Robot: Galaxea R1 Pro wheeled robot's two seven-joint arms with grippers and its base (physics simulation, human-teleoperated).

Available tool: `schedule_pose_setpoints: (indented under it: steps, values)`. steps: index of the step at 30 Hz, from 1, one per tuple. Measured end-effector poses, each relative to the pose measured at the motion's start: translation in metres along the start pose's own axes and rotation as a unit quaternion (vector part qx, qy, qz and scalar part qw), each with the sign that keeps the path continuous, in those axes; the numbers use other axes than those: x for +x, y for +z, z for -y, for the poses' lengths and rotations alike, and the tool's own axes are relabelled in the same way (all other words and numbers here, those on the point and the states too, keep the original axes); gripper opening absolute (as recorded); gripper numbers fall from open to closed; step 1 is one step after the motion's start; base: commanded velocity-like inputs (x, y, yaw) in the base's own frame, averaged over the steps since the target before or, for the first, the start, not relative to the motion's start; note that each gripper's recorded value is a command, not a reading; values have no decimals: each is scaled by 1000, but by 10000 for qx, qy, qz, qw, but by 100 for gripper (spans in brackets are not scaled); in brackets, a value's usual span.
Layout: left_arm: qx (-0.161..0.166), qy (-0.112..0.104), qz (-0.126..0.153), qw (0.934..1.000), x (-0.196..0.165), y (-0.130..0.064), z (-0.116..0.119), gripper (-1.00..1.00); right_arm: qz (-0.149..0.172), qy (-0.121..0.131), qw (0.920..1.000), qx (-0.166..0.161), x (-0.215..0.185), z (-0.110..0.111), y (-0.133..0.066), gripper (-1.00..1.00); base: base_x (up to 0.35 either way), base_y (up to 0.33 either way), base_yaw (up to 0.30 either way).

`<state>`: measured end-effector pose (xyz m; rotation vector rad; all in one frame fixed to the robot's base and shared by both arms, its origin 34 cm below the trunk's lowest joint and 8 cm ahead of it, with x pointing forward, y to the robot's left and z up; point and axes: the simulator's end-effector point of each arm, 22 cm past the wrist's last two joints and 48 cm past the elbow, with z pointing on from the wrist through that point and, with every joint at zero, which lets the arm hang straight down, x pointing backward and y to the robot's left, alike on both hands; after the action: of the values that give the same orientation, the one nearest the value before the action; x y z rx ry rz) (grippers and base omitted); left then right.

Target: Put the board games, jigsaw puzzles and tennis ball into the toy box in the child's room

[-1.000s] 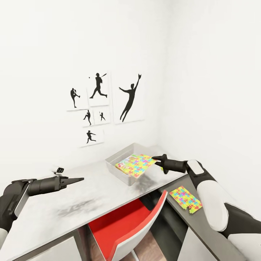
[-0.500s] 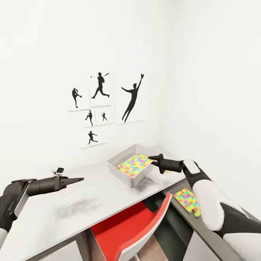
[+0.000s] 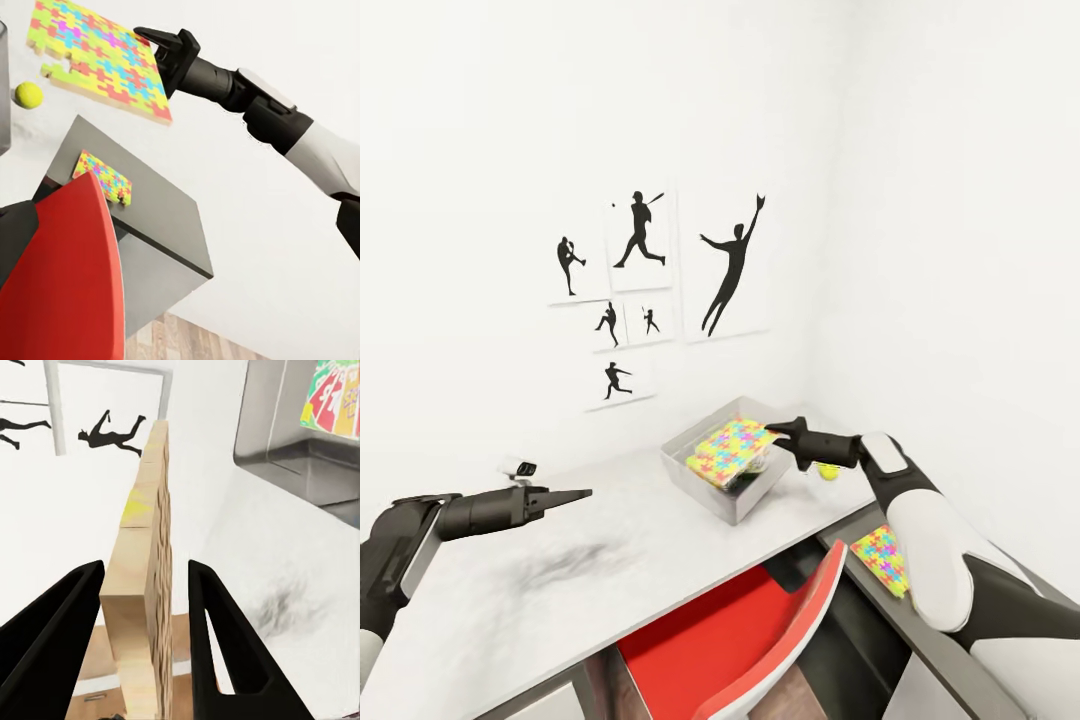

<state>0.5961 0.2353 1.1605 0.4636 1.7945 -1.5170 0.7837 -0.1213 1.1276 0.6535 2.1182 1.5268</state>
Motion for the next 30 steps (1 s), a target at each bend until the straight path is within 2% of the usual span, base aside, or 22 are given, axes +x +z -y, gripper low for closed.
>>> schedule_pose_setpoints:
  steps: [2,4,6,10,16,24,30]
  values:
    - [2,0,0,10000,0,0,0,100,31,-118,9999,-43,0,-11,4,-100,0,0,0]
    - [-15,2,-7,10000,0,-1,0,100,102,-126,9998,-144,-2,-20,6,-100,0,0,0]
    - [-30,5,-12,10000,0,-2,-1,100,211,-134,9994,-230,-8,-27,4,-100,0,0,0]
    - [-40,7,-15,10000,0,-3,-1,100,341,-303,9987,-226,-15,-34,3,-100,2,0,0]
    - [-49,10,-11,10000,-1,-4,-1,100,452,-453,9978,-149,-18,-33,4,-100,76,37,0]
    - [-49,11,-11,10000,-1,-4,-1,100,674,-503,9963,-167,-28,-36,3,-100,67,22,0]
    - [-50,10,-11,10000,-1,-4,-1,100,701,-522,9961,-152,-29,-36,3,-100,28,8,0]
